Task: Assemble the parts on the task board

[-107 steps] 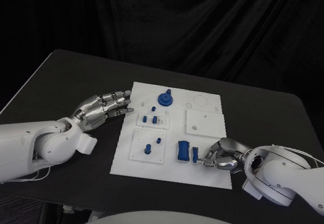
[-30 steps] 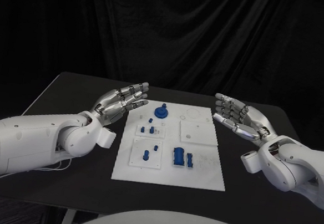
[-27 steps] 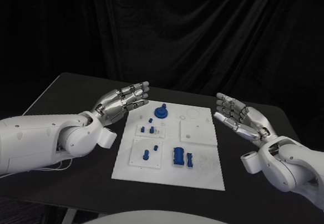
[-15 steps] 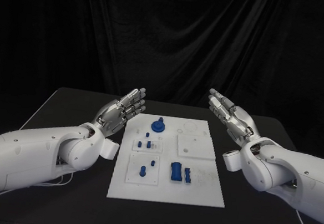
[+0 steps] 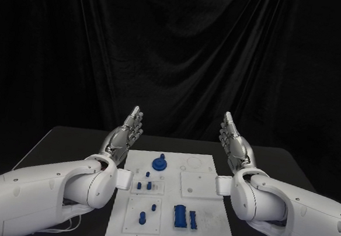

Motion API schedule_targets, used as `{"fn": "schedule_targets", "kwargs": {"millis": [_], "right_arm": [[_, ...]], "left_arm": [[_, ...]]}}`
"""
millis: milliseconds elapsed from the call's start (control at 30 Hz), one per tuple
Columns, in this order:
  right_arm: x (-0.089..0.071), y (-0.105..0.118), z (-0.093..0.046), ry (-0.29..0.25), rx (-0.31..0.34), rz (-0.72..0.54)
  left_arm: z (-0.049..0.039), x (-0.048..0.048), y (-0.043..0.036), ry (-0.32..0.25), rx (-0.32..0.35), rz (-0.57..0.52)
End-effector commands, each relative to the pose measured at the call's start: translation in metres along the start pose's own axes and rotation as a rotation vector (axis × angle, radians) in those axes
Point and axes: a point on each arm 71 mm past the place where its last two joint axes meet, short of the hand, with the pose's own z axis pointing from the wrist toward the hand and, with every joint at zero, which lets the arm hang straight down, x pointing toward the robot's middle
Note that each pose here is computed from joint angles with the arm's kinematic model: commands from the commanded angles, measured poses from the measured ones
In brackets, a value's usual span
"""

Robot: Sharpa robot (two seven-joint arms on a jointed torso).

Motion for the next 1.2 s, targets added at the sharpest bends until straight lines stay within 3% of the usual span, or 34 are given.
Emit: {"fn": "schedule_targets", "kwargs": {"millis": [33,233,1200], "right_arm": [[-0.0058,-0.002,-0.0003,-0.076,0.022,-0.002],[-0.0058,-0.002,-0.0003,-0.076,0.022,-0.002],[-0.0058,-0.002,-0.0003,-0.076,0.022,-0.002]], "left_arm": [[-0.0003,-0.0045,-0.0015,-0.158,-0.031,0.088],[0.0006,-0.0022,-0.0058,-0.198,-0.032,0.1],[0.0007,-0.0021,-0.0059,-0.199,-0.032,0.1]]}}
